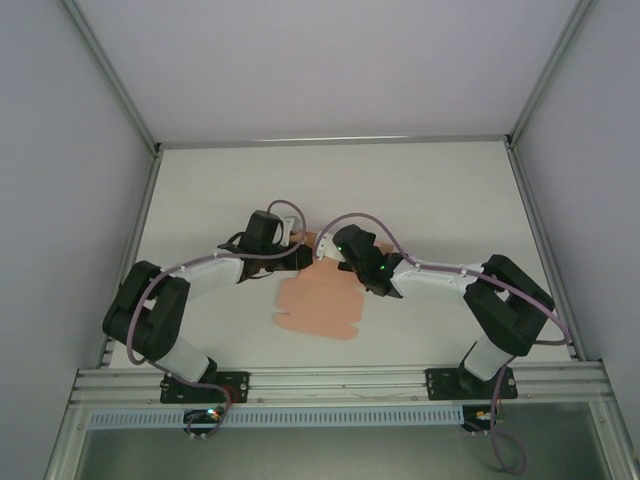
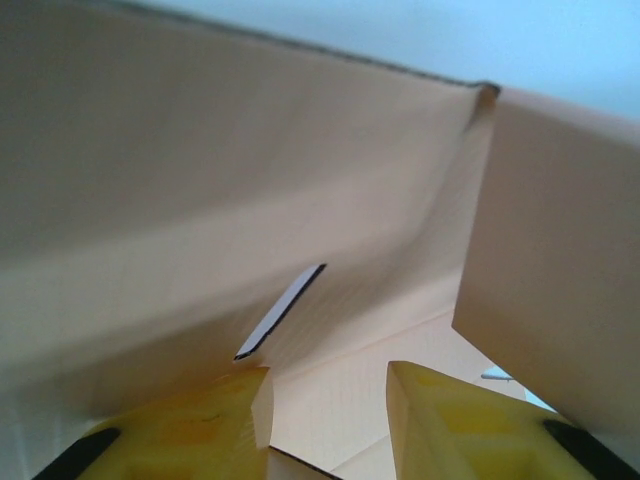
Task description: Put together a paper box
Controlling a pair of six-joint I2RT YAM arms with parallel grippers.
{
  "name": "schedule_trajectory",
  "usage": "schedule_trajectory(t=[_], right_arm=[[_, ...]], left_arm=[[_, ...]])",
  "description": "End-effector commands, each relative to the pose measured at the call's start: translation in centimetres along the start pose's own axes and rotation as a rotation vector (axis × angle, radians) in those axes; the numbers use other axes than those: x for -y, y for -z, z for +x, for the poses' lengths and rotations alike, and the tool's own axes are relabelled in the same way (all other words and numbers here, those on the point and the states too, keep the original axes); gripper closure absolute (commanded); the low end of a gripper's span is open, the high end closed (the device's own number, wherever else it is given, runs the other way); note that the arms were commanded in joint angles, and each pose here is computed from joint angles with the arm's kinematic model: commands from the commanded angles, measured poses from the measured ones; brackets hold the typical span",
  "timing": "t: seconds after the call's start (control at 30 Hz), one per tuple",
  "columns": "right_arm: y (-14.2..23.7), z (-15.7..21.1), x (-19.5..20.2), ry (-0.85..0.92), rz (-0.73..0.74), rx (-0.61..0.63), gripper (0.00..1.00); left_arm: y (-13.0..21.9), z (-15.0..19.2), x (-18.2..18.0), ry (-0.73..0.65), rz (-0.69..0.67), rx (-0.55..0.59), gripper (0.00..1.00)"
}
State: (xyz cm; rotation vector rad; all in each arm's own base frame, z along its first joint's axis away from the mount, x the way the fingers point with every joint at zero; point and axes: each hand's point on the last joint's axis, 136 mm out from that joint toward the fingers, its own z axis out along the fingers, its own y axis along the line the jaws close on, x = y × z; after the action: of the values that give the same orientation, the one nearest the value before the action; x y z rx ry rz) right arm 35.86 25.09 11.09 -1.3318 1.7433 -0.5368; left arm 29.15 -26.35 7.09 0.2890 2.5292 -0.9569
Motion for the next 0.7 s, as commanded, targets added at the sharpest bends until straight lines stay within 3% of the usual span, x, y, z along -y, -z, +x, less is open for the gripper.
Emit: schedule_trajectory(t=[0.0,0.67], right_arm=[[0.0,-1.7,-0.4,-0.043,-0.010,0.044,1.00],[0.5,-1.1,1.3,-0.091,0.085,0.034,1.00]], left_arm=[[-0.5,-1.0,3.1,-0.050,0.107,0.018,0.65],[-4.1,2.2,1.8,0.012,0.128,-0.025,0.57]])
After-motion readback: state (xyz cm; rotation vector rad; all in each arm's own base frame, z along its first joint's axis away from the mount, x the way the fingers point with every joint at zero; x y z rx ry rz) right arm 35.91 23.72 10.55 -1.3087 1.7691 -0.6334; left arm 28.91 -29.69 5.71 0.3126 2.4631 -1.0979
